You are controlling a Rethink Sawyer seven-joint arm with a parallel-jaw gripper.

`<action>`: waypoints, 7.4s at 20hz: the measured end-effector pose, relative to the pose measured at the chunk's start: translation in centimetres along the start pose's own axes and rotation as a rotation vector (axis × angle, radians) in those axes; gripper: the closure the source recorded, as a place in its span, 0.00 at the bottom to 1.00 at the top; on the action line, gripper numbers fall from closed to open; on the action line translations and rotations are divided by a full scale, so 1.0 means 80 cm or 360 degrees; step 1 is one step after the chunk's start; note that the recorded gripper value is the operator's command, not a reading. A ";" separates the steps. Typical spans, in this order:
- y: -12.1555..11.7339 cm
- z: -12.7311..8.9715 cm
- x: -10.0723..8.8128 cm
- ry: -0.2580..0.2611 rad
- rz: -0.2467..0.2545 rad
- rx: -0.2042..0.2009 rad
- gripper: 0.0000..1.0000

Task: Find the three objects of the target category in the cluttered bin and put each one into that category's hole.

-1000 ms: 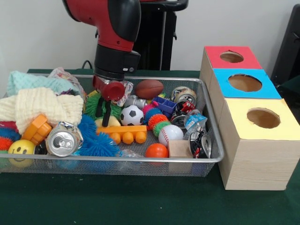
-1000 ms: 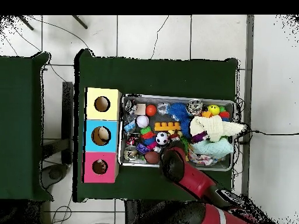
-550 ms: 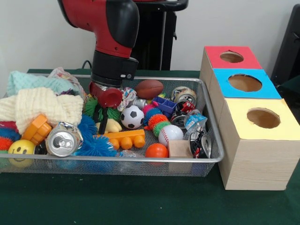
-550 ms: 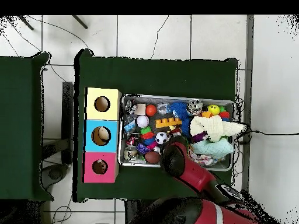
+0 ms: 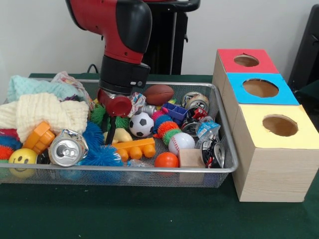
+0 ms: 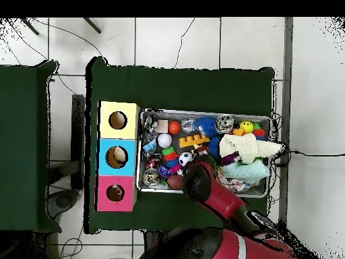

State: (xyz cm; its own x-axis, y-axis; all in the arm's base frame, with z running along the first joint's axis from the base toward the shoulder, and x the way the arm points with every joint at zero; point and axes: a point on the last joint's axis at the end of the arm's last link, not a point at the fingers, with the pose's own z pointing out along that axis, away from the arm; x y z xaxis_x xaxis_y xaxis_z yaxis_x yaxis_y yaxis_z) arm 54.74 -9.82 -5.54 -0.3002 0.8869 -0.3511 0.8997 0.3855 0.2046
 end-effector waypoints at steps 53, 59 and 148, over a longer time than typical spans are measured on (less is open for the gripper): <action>0.034 -0.003 0.027 0.0010 0.0243 0.0063 0.00; 0.040 -0.004 0.033 0.0021 0.0276 0.0053 0.00; 0.051 -0.033 0.046 0.0086 0.0290 0.0170 0.00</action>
State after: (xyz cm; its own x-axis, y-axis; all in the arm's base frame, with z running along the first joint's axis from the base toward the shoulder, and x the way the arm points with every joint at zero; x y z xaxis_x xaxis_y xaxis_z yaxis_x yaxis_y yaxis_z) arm 56.49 -4.30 -3.60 -0.1437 0.9529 -0.2670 0.9683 0.1911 0.1611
